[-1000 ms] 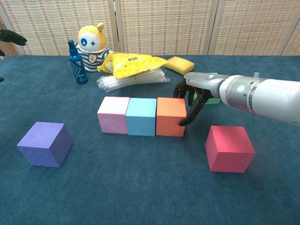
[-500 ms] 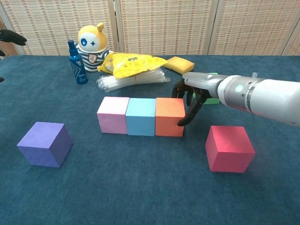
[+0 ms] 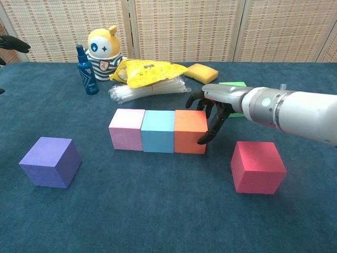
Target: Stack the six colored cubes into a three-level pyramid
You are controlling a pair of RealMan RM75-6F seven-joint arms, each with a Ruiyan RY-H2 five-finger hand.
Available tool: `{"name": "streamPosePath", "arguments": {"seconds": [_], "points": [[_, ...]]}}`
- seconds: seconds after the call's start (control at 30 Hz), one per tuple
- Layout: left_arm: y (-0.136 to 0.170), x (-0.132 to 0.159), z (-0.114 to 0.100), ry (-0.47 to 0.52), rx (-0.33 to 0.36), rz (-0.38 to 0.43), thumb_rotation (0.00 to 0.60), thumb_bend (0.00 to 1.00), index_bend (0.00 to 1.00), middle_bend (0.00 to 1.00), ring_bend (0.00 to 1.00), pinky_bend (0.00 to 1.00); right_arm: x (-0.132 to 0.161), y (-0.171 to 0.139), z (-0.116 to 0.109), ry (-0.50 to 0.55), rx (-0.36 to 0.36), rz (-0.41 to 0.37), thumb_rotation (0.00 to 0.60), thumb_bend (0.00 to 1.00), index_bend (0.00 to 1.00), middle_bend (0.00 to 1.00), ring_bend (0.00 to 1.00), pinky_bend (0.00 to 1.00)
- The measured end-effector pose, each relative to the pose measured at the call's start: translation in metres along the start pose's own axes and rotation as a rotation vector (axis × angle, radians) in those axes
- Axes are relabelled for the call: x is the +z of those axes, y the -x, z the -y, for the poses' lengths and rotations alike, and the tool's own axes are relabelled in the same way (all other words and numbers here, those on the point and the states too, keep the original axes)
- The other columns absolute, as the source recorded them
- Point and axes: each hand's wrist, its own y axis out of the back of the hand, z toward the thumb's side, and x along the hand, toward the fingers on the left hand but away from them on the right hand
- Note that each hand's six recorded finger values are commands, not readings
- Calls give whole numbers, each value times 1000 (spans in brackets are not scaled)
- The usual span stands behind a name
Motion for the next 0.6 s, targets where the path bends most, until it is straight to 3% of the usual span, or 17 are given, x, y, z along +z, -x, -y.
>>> {"name": "streamPosePath", "arguments": {"seconds": [0.3, 0.6], "points": [[-2, 4, 3, -5, -21, 10, 600, 366, 86, 64, 0, 193, -1, -10, -3, -3, 6, -11, 600, 165, 1, 245, 237, 453], [-10, 10, 7, 21, -62, 34, 600, 366, 94, 77, 0, 192, -7, -33, -26, -16, -51, -30, 600, 166, 0, 218, 215, 446]]}}
